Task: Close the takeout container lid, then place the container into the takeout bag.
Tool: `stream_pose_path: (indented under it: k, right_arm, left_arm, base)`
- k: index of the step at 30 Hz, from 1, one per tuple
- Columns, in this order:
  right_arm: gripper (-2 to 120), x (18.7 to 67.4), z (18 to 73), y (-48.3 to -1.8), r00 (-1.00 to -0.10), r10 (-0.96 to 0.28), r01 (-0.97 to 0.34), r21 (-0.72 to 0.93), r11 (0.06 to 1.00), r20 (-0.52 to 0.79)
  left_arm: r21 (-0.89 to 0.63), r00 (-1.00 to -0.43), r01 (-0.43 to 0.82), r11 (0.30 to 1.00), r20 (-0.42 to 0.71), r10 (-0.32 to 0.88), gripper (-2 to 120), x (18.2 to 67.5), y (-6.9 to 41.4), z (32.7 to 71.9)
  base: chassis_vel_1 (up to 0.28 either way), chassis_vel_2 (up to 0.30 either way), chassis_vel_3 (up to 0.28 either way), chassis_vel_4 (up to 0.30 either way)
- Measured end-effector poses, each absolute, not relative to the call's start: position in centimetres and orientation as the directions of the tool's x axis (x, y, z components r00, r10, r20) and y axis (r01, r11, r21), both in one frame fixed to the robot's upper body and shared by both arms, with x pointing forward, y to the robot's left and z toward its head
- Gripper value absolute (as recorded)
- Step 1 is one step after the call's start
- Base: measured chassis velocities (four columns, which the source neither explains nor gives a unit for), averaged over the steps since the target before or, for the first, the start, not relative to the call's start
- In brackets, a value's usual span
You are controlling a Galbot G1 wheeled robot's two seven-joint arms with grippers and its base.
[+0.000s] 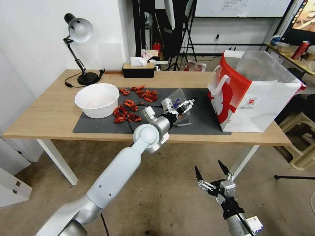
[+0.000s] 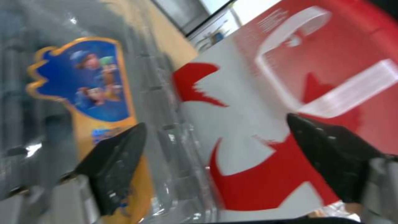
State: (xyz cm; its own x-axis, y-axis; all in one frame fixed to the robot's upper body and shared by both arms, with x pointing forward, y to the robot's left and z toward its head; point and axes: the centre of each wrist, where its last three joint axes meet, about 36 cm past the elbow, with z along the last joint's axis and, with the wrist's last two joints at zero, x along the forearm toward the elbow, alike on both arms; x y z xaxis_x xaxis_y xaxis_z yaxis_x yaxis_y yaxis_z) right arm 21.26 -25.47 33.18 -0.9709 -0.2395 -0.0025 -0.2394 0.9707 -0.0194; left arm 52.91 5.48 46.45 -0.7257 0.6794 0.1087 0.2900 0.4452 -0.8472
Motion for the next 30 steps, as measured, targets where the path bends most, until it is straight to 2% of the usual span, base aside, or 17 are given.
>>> stream_pose_path:
  k: [1,4,5,8,9,12,13,16,21,22,23,30]
  right_arm:
    - [100,21.3,33.2,-25.5,-0.971,-0.24,-0.239,-0.019,0.971,-0.003]
    - [100,21.3,33.2,-25.2,-0.97,-0.242,-0.242,-0.015,0.97,-0.004]
    - [100,21.3,33.2,-25.2,-0.97,-0.242,-0.242,-0.015,0.97,-0.004]
    - [100,21.5,33.9,-24.8,-0.967,-0.254,-0.254,-0.001,0.967,-0.009]
    - [100,21.5,33.9,-24.8,-0.967,-0.254,-0.254,-0.001,0.967,-0.009]
    - [100,22.0,34.6,-24.9,-0.966,-0.26,-0.26,0.011,0.966,-0.016]
    - [100,22.0,34.6,-24.9,-0.966,-0.26,-0.26,0.011,0.966,-0.016]
    - [100,22.6,35.7,-25.1,-0.963,-0.267,-0.268,0.053,0.962,-0.019]
    - [100,24.2,37.3,-25.9,-0.962,-0.271,-0.273,0.138,0.952,-0.035]
    - [100,24.2,37.3,-25.9,-0.962,-0.271,-0.273,0.138,0.952,-0.035]
    - [100,25.0,38.0,-26.3,-0.961,-0.271,-0.275,0.174,0.946,-0.046]
    - [100,29.5,41.2,-27.4,-0.951,-0.289,-0.308,0.371,0.876,-0.107]
  left_arm:
    - [-0.847,-0.726,0.29,0.445,0.109,0.679,86,52.9,5.5,46.5]
    - [-0.834,-0.726,0.248,0.493,0.177,0.665,71,53.2,5.4,46.3]
    - [-0.834,-0.726,0.248,0.493,0.177,0.665,71,53.2,5.4,46.3]
    - [-0.791,-0.722,0.223,0.57,0.26,0.642,56,53.3,5.6,46.2]
    - [-0.791,-0.722,0.223,0.57,0.26,0.642,56,53.3,5.6,46.2]
    - [-0.759,-0.715,0.22,0.613,0.302,0.63,41,53.2,5.7,46.6]
    - [-0.759,-0.715,0.22,0.613,0.302,0.63,41,53.2,5.7,46.6]
    - [-0.722,-0.713,0.22,0.656,0.341,0.613,27,53.1,5.7,46.9]
    - [-0.691,-0.709,0.218,0.689,0.373,0.598,10,53.0,5.4,47.0]
    - [-0.691,-0.709,0.218,0.689,0.373,0.598,10,53.0,5.4,47.0]
    - [-0.684,-0.71,0.216,0.697,0.38,0.593,2,53.0,5.3,47.0]
    - [-0.669,-0.714,0.209,0.713,0.395,0.579,0,53.0,5.3,47.0]
  base:
    - [0.0,0.0,0.0,0.0]
    - [0.0,0.0,0.0,0.0]
    - [0.0,0.0,0.0,0.0]
    - [0.0,0.0,0.0,0.0]
    - [0.0,0.0,0.0,0.0]
    - [0.0,0.0,0.0,0.0]
    - [0.0,0.0,0.0,0.0]
    - [0.0,0.0,0.0,0.0]
    - [0.0,0.0,0.0,0.0]
    - [0.0,0.0,0.0,0.0]
    - [0.0,0.0,0.0,0.0]
    - [0.0,0.0,0.0,0.0]
